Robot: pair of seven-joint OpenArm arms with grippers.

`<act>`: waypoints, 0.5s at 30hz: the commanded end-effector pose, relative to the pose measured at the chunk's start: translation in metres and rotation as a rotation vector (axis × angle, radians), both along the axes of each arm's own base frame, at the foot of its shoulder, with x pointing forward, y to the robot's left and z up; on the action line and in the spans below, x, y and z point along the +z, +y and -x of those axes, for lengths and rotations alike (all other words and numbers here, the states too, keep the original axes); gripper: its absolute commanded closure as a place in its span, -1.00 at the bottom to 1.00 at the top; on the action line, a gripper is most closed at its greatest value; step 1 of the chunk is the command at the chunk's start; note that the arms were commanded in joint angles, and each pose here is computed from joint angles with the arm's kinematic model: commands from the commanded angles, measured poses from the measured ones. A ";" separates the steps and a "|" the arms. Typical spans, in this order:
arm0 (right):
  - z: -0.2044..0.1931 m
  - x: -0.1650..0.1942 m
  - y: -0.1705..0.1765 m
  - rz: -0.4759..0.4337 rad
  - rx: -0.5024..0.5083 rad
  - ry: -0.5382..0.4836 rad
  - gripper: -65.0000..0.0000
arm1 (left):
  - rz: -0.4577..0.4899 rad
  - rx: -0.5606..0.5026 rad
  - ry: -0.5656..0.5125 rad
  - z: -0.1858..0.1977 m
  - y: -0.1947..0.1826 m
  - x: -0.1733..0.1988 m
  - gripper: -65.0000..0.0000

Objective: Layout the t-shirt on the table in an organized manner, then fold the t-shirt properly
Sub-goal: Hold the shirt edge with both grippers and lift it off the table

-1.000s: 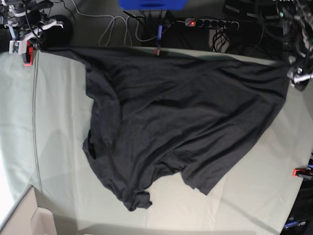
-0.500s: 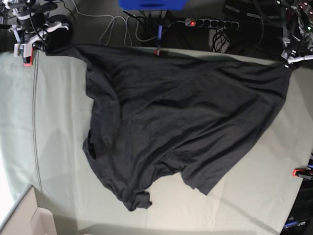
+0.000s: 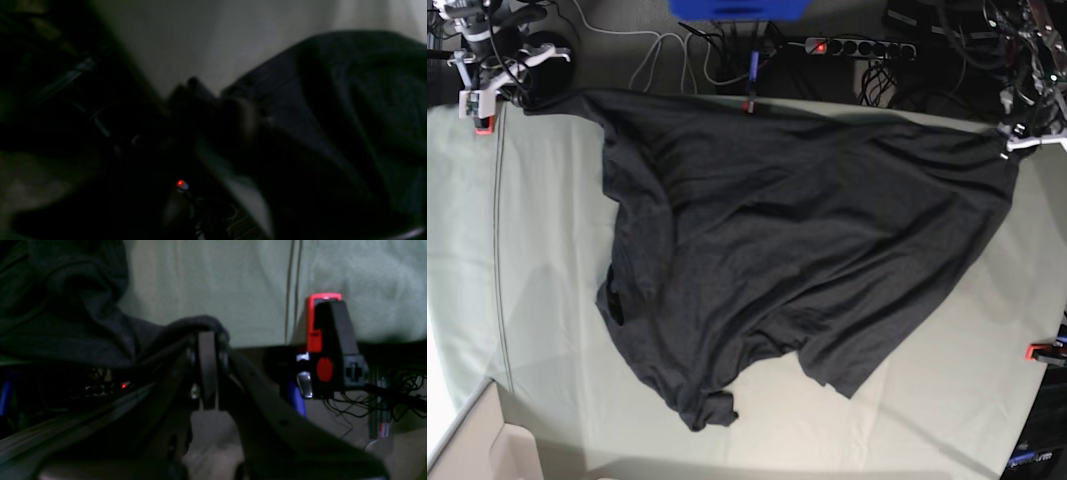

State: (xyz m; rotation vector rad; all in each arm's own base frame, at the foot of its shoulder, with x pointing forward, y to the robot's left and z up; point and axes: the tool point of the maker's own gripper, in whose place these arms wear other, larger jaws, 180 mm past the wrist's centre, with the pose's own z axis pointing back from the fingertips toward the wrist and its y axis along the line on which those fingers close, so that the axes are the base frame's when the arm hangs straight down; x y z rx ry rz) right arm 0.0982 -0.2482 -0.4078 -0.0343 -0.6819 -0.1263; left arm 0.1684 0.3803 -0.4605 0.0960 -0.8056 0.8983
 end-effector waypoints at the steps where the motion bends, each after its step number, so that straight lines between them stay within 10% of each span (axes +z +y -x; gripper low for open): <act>1: -0.005 0.007 -0.004 0.013 0.000 -0.031 1.00 | -0.034 0.002 -0.023 -0.004 0.010 0.011 0.95; 15: -0.066 0.060 -0.009 0.101 0.042 -0.220 1.00 | -0.159 -0.078 -0.165 -0.041 0.016 0.080 1.00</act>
